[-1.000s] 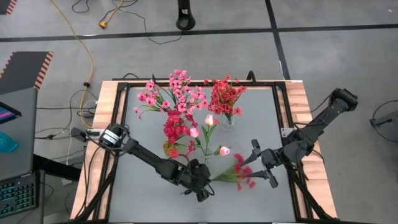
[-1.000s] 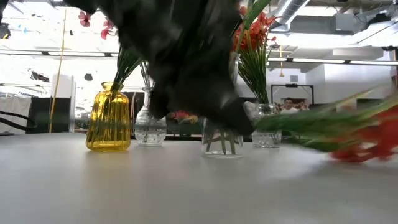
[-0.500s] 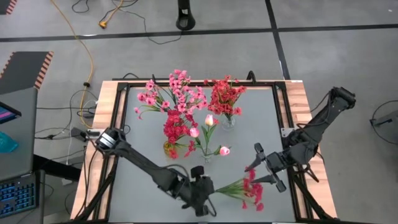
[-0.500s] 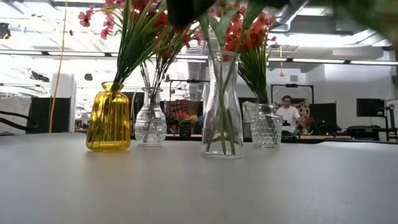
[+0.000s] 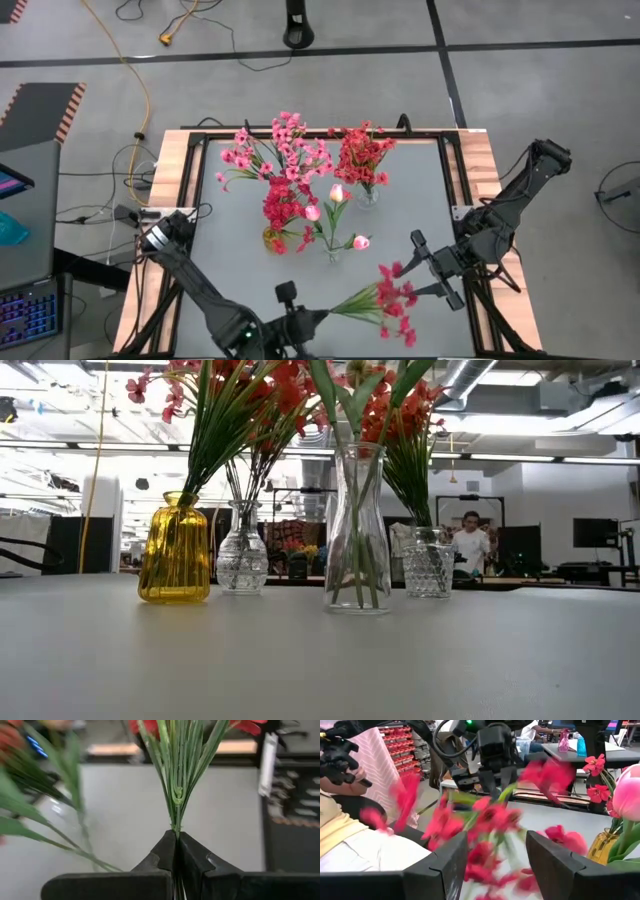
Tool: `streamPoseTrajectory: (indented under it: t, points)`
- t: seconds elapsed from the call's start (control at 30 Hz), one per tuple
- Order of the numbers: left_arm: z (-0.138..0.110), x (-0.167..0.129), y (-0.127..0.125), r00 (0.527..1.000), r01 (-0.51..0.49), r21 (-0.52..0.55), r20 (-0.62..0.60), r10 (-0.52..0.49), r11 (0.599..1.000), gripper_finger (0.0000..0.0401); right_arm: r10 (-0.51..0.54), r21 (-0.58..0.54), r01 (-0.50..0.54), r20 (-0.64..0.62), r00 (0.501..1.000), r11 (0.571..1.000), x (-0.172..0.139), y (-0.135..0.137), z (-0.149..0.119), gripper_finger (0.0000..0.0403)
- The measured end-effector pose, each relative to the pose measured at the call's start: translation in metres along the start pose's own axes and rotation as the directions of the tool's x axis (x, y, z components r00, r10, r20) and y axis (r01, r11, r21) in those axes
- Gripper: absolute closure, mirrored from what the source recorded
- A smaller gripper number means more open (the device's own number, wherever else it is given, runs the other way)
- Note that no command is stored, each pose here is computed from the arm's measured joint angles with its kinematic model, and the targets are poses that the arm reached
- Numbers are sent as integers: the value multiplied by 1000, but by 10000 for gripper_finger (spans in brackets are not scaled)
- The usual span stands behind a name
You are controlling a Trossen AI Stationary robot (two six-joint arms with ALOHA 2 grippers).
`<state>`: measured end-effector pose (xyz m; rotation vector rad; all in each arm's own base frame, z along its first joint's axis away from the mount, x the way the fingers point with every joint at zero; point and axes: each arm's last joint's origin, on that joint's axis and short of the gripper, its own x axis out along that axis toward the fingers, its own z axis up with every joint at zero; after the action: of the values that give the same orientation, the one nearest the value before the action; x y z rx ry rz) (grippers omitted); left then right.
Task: Sort flowers into vase by color
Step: Put the red flowers into the yellow vase
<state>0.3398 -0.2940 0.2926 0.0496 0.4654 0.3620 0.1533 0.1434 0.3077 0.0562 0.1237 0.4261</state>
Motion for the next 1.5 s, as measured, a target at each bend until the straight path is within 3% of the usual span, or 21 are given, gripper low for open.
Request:
streamPoseTrajectory:
  t: [0.27, 0.67, 0.9, 1.03, 1.5]
  points:
    - [4, -4, 3, 970, -190, 6, 154, 187, 982, 401, -11, 0, 11, -1, 1000, 1000, 1, -1, 0, 173]
    - [30, 0, 3, 875, -387, -20, 308, 374, 922, 401, -170, 21, 169, 60, 984, 985, 14, -8, 1, 173]
    - [47, 25, 12, 931, -262, 26, 272, 245, 965, 401, -186, -118, 215, 217, 958, 969, 51, -4, -2, 173]
    - [55, 34, 16, 938, -229, 42, 278, 208, 973, 401, -174, -189, 235, 291, 941, 953, 64, 2, -6, 173]
    - [69, 38, 17, 942, -119, 89, 326, 84, 989, 401, -177, -119, 248, 423, 889, 961, 72, 3, -2, 173]
